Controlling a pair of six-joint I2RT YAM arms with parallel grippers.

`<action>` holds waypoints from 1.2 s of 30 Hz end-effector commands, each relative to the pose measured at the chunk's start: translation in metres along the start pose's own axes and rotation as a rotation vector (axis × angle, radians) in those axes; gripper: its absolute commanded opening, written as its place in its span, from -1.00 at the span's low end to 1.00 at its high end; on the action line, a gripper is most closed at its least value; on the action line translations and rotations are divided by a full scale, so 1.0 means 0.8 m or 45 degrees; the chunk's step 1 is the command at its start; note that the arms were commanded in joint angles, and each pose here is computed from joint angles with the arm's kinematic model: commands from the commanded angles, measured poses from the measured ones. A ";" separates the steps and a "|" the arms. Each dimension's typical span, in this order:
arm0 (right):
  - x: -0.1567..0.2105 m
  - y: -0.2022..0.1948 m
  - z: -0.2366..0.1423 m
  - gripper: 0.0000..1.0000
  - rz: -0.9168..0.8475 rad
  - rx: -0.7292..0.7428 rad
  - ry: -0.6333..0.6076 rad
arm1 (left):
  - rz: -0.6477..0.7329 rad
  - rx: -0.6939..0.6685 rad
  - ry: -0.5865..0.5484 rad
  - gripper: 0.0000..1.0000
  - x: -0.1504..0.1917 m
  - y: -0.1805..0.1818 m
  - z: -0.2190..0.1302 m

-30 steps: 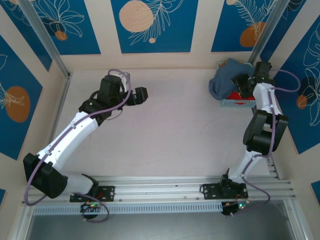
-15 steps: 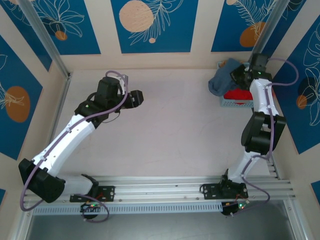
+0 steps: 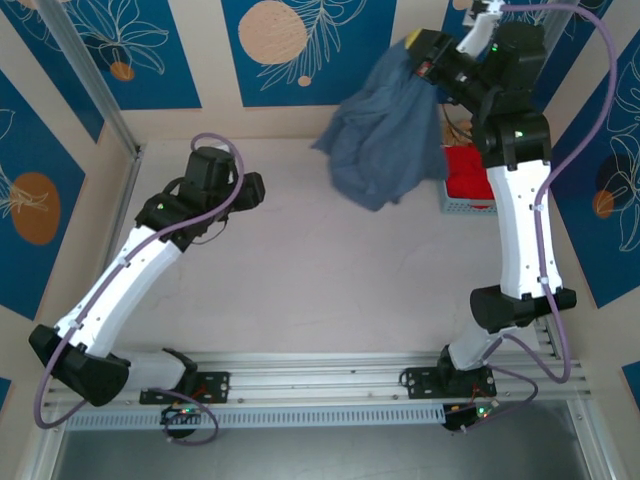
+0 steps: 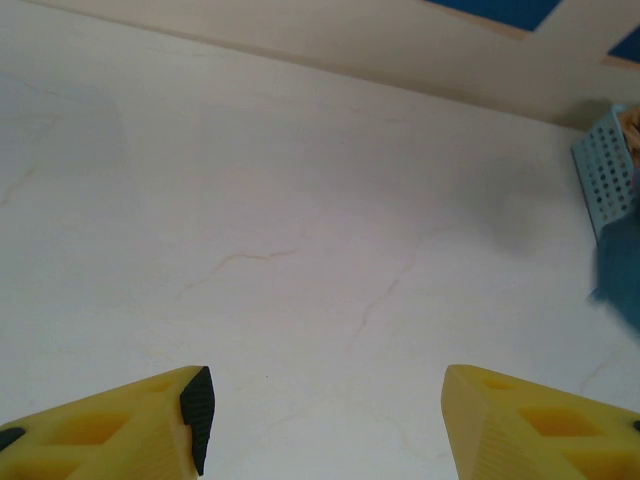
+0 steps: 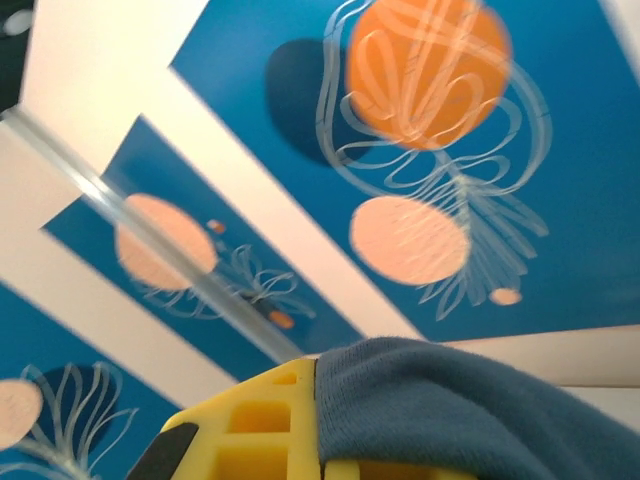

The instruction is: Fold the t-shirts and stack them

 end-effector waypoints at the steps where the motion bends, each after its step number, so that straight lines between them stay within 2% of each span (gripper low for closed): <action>1: 0.055 -0.011 0.042 -1.00 0.084 0.024 0.193 | -0.036 -0.086 -0.070 0.28 -0.013 0.012 -0.029; 8: 0.123 0.000 0.064 -1.00 0.167 0.029 0.386 | -0.104 -0.086 -0.034 0.36 -0.007 0.023 -0.046; 11: 0.197 -0.013 0.074 -1.00 0.270 0.116 0.621 | -0.149 -0.115 0.011 0.40 0.007 0.033 -0.044; 14: 0.302 -0.028 0.069 -1.00 0.379 0.225 0.925 | -0.200 -0.135 0.077 0.41 0.023 0.041 -0.037; 16: 0.368 -0.048 0.048 -1.00 0.443 0.365 1.109 | -0.237 -0.154 0.153 0.41 0.038 0.047 -0.028; 19: 0.423 -0.087 0.002 -1.00 0.470 0.610 1.243 | -0.335 -0.170 0.306 0.40 0.072 0.054 -0.007; 23: 0.434 -0.132 -0.052 -1.00 0.448 0.825 1.276 | -0.534 -0.172 0.526 0.41 0.132 0.066 0.035; 26: 0.428 -0.158 -0.087 -1.00 0.430 0.958 1.273 | -0.627 -0.215 0.569 0.56 0.160 0.078 0.060; 28: 0.428 -0.168 -0.105 -1.00 0.467 0.983 1.268 | -0.667 -0.198 0.563 0.70 0.164 0.077 0.079; 31: 0.435 -0.180 -0.120 -1.00 0.546 0.979 1.279 | -0.697 -0.166 0.581 0.81 0.170 0.069 0.115; 36: 0.443 -0.199 -0.133 -1.00 0.647 1.011 1.282 | -0.667 -0.179 0.730 0.78 0.196 0.059 0.179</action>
Point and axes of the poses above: each hand's point on the last joint's axis, 136 mm out from that joint toward the fingers, its own z axis out along the fingers, its own y axis along the line the jaws close on, x = y × z, the point moved 7 cm from there along -z, back along the fingers, and after that the axes turned 9 degrees about -z, right-handed, at the moved point
